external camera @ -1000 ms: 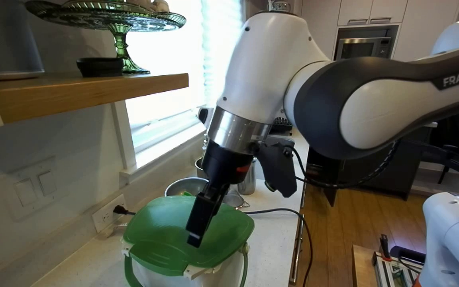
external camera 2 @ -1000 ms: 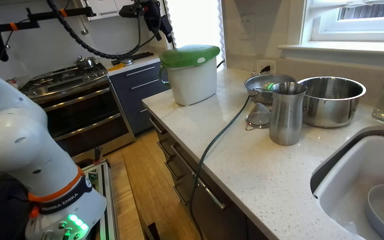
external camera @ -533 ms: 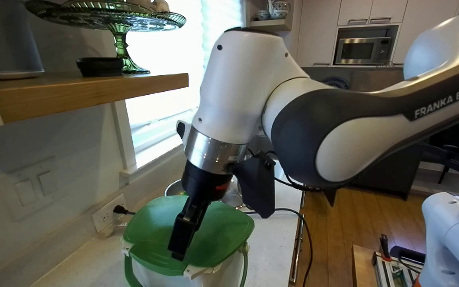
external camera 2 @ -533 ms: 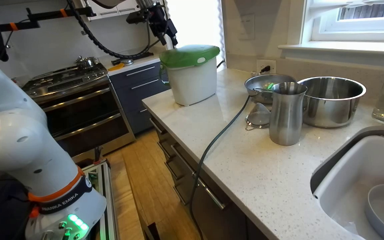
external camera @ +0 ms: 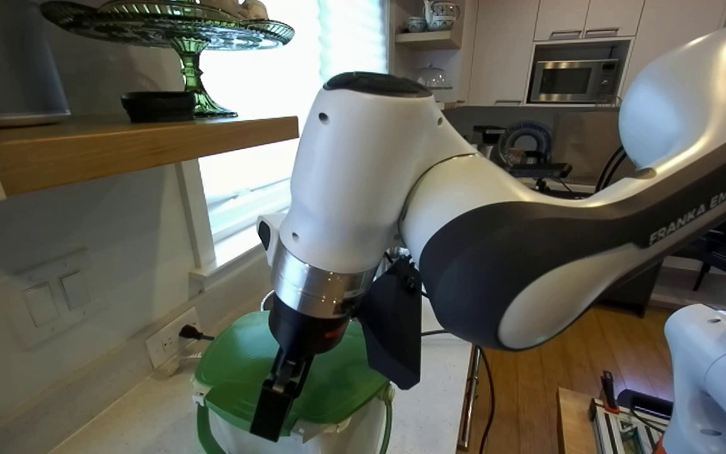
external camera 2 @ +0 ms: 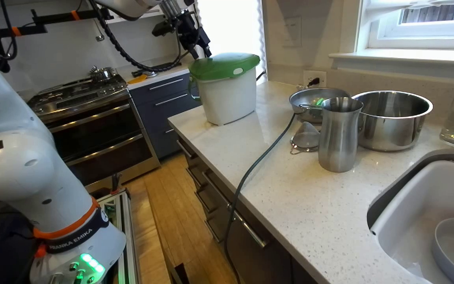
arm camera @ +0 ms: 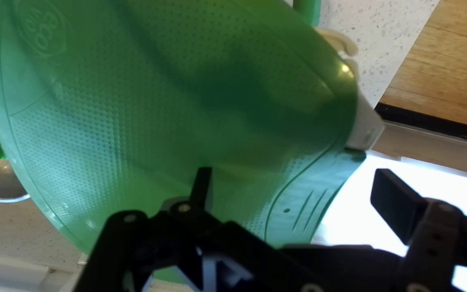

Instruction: Move the white and green bin to the right

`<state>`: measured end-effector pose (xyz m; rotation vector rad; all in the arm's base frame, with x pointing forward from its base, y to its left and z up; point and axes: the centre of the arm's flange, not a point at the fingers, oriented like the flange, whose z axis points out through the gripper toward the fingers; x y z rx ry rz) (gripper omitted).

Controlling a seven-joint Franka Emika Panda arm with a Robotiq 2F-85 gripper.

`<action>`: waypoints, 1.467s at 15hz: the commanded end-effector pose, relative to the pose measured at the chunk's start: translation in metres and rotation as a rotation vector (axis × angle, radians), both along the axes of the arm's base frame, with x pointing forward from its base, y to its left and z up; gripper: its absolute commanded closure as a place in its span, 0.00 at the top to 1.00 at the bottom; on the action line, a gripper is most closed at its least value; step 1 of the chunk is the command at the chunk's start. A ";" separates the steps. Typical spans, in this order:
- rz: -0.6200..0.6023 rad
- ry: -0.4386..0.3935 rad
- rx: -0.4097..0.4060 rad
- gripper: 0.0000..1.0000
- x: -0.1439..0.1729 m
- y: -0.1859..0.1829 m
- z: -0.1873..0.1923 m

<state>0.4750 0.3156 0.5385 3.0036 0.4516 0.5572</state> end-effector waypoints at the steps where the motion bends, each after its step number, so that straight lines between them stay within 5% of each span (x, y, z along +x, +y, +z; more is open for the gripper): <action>1: 0.004 -0.008 -0.029 1.00 0.002 0.012 -0.004; 22: 0.112 0.108 -0.300 1.00 -0.042 -0.019 -0.003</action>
